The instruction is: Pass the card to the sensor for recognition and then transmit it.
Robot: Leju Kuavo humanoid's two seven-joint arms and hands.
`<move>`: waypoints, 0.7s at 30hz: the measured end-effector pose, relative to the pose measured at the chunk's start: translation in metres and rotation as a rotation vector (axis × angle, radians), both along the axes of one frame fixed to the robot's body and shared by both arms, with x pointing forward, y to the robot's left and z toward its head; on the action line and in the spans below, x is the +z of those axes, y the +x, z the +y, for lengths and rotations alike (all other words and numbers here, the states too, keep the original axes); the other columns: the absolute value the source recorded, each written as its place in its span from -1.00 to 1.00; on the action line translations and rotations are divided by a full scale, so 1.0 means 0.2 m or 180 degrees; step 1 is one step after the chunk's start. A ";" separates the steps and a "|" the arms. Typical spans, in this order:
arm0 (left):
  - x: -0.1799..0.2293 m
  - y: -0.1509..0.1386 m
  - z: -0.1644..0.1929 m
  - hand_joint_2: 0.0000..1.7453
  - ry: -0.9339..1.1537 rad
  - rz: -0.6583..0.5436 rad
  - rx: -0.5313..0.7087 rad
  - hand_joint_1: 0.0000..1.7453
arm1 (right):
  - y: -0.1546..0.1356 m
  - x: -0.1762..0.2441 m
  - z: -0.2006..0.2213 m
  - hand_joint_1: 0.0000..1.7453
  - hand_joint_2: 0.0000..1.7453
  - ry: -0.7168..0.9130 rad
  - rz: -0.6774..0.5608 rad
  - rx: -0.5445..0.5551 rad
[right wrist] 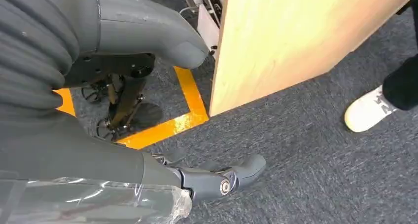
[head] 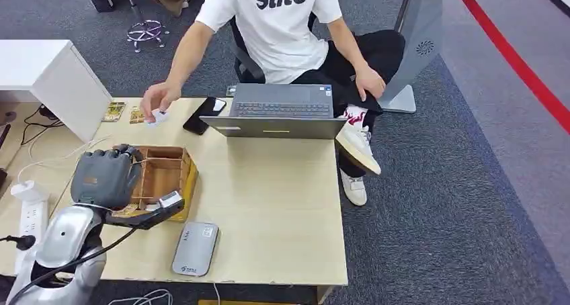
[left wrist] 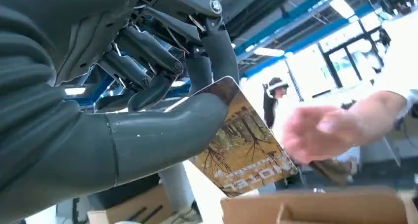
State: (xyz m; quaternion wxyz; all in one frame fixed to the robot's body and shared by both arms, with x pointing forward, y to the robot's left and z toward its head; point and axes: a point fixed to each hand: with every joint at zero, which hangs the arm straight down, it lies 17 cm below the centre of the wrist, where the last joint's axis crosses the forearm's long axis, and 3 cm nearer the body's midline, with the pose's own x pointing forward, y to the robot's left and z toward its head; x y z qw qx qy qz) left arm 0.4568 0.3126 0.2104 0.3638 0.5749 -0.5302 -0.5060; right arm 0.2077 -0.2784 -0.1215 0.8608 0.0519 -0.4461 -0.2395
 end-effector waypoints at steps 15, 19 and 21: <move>0.15 0.04 0.05 1.00 -0.0092 -0.0212 0.0042 1.00 | -0.01 0.00 0.03 -1.00 1.00 0.0026 -0.0013 0.0037; 0.16 0.04 0.05 1.00 -0.0098 -0.0247 0.0018 1.00 | -0.01 0.00 0.03 -1.00 1.00 0.0029 -0.0012 0.0037; 0.17 0.04 0.05 1.00 -0.0097 -0.0258 0.0011 1.00 | -0.01 0.00 0.03 -1.00 1.00 0.0033 -0.0012 0.0038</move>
